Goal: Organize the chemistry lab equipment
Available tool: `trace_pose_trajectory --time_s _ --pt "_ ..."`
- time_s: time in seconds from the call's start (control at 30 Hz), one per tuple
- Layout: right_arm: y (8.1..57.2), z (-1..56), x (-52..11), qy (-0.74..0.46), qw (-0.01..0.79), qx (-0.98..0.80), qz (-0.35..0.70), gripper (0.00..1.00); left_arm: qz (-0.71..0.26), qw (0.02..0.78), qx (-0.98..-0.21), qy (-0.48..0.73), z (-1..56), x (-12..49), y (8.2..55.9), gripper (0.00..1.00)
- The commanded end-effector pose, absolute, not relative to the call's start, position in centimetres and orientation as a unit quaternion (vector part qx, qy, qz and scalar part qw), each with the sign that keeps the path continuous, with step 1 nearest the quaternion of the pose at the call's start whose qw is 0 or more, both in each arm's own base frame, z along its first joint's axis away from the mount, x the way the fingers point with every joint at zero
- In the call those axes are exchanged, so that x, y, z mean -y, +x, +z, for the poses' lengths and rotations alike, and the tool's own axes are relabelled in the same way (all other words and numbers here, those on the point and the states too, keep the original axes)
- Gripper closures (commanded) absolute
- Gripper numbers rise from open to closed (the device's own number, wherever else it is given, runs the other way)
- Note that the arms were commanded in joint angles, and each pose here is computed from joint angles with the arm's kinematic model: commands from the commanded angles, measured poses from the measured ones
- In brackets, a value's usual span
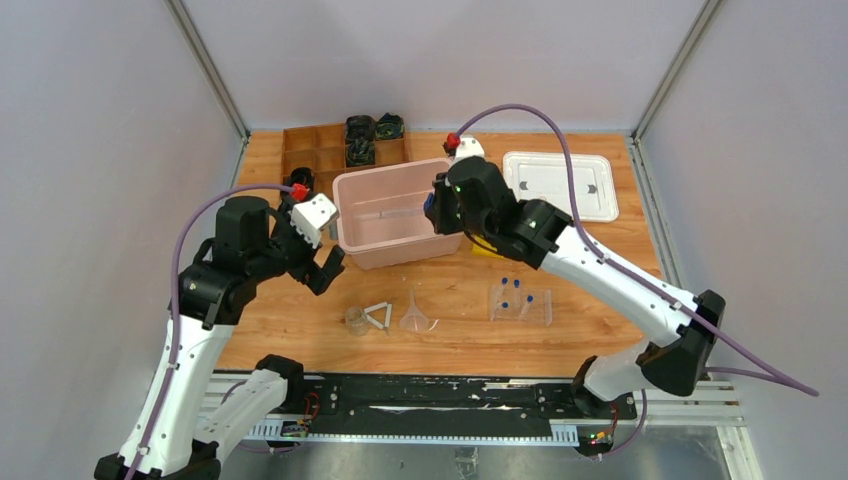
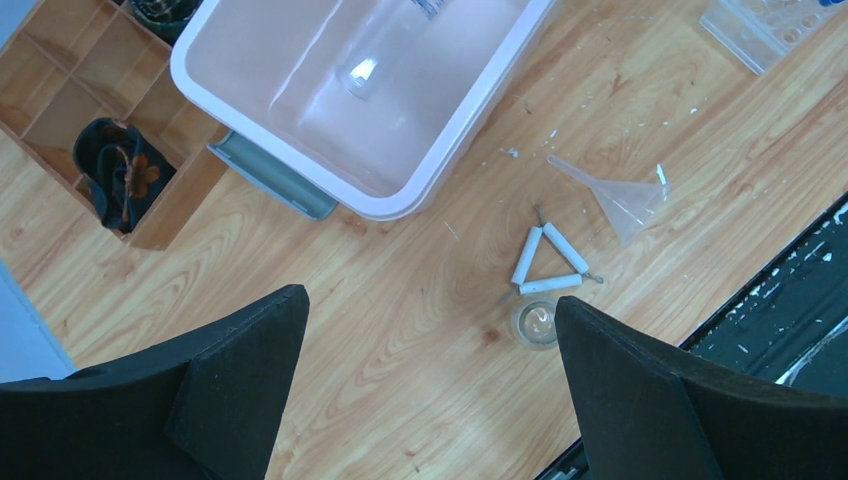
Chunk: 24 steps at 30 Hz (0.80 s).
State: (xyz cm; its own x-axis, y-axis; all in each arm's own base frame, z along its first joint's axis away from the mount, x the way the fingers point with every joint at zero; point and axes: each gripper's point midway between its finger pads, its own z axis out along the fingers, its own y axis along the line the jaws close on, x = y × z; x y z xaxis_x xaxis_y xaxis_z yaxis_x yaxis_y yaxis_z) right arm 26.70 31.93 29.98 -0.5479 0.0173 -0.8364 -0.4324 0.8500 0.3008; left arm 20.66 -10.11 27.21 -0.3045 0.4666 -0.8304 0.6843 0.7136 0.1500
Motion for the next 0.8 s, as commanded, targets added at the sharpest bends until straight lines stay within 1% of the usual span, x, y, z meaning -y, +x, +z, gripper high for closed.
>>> trace_pose_trajectory --time_s 0.0,0.2,0.37,0.67,0.77 --pt "29.4 30.9 -32.7 -0.132 0.451 -0.845 0.256 1.0 -0.125 0.469 -0.789 0.376 27.0 10.6 20.6 0.0" --pt "34.9 27.1 -34.8 -0.132 0.412 -0.87 0.235 1.0 -0.139 0.442 -0.798 0.386 25.0 11.2 21.0 0.0" --pt "38.4 23.6 -36.0 -0.131 0.393 -0.884 0.215 1.0 -0.136 0.441 -0.793 0.398 24.2 11.3 21.5 0.0" --pt "43.0 17.6 -37.0 -0.121 0.366 -0.901 0.201 1.0 -0.141 0.415 -0.792 0.426 21.5 11.6 21.6 0.0" --pt "43.7 15.7 -37.2 -0.116 0.353 -0.905 0.206 1.0 -0.145 0.406 -0.795 0.427 21.0 11.7 21.7 0.0"
